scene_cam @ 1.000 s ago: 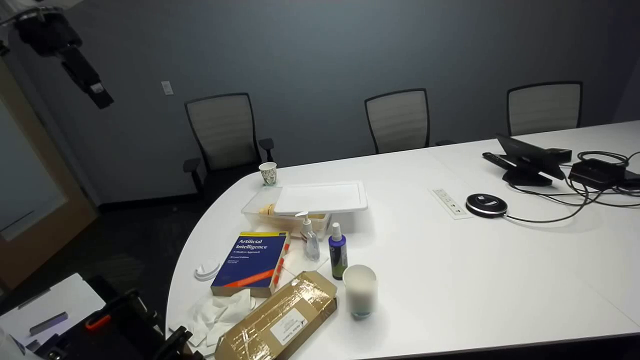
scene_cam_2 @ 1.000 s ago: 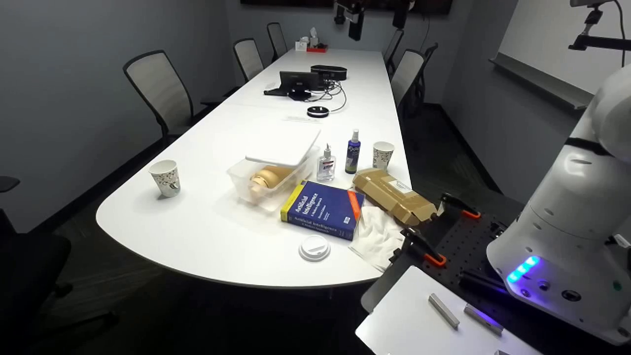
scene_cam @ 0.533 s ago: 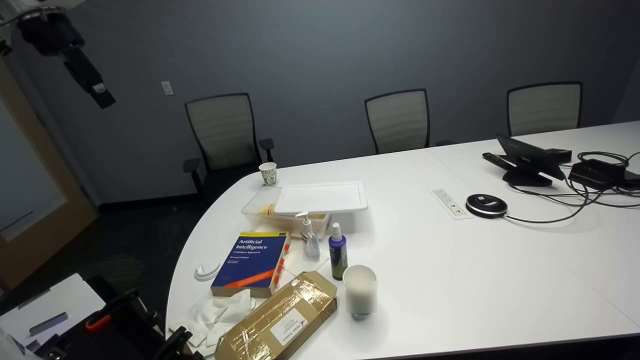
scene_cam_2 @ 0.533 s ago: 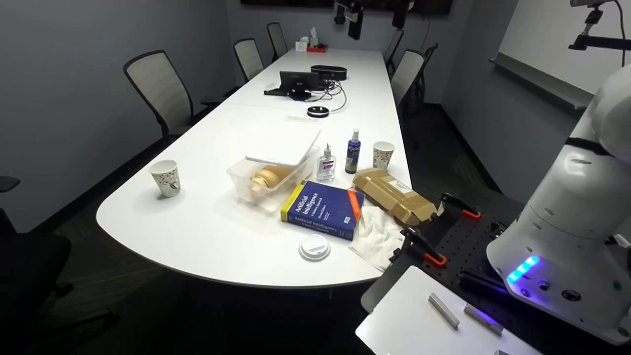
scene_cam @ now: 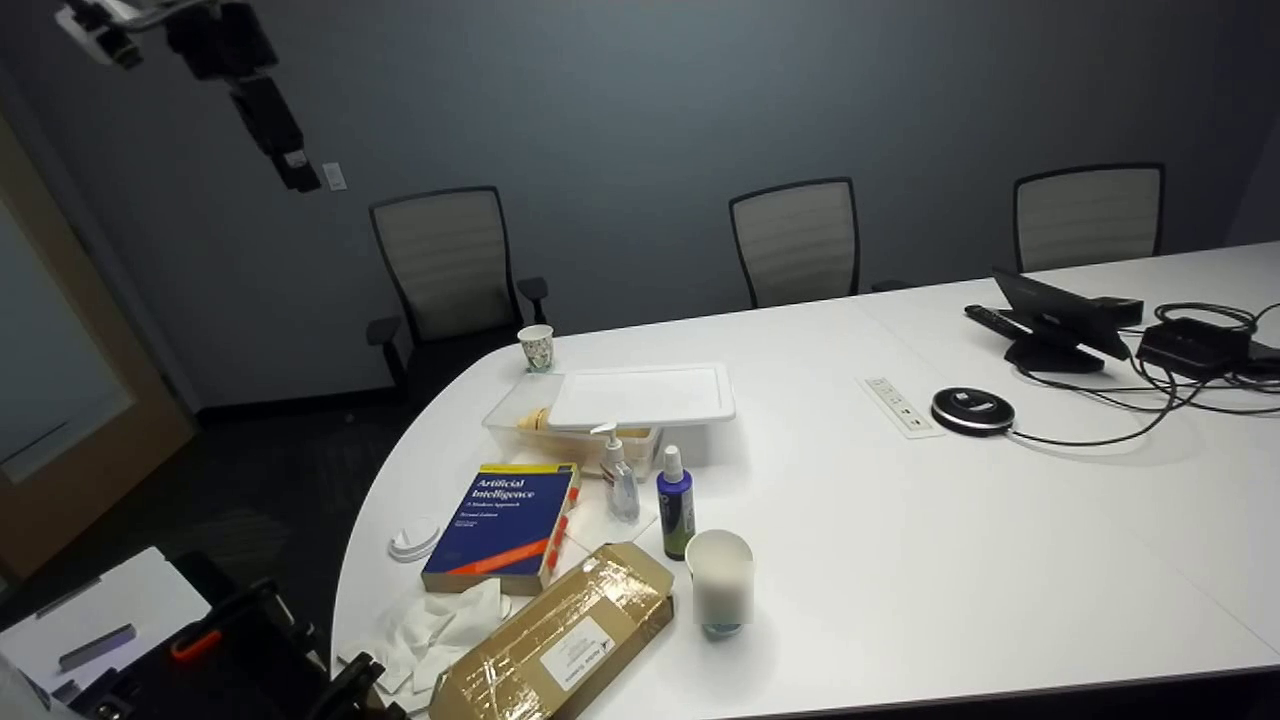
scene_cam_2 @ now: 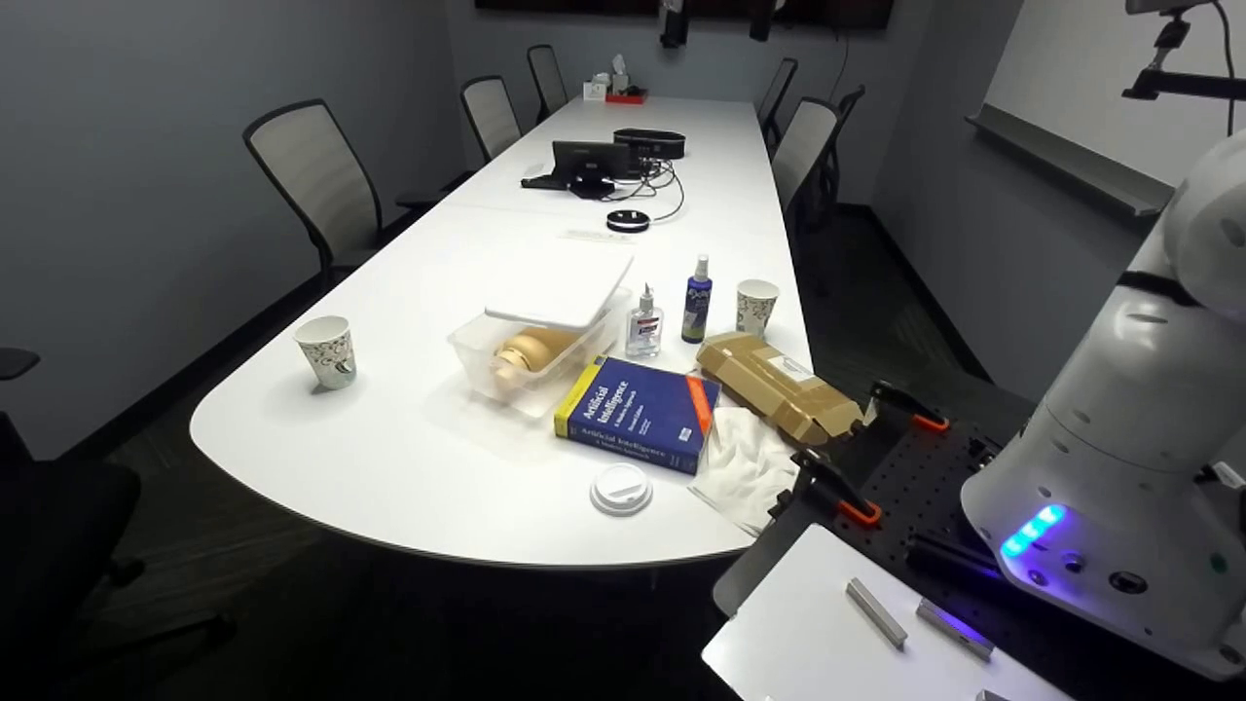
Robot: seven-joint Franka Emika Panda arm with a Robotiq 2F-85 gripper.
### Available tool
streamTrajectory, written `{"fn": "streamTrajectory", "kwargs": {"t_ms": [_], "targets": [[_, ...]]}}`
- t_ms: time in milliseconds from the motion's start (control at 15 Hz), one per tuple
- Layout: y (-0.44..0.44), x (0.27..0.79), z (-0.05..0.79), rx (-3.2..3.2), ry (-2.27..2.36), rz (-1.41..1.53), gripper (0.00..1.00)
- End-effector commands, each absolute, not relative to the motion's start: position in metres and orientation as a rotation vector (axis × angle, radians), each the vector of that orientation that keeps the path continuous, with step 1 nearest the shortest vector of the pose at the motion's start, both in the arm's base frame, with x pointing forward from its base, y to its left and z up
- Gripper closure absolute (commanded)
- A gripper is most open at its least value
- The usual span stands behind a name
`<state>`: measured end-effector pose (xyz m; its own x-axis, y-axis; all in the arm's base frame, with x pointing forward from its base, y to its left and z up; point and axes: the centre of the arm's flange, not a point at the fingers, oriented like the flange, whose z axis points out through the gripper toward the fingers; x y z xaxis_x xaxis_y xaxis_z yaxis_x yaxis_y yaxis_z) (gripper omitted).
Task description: Press down on the pump bottle.
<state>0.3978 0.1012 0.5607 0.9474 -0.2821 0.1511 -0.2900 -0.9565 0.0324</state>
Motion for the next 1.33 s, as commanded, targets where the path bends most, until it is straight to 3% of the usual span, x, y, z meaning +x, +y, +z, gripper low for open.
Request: {"fn": "streamTrajectory", "kwargs": {"t_ms": [0, 600, 1267], "targets": [[0.069, 0.464, 0.567, 3.067, -0.495, 0.183, 0.00], [-0.024, 0.572, 0.490, 3.116, -0.517, 0.124, 0.00], [-0.088, 0.625, 0.357, 3.155, -0.525, -0.078, 0.00]]}}
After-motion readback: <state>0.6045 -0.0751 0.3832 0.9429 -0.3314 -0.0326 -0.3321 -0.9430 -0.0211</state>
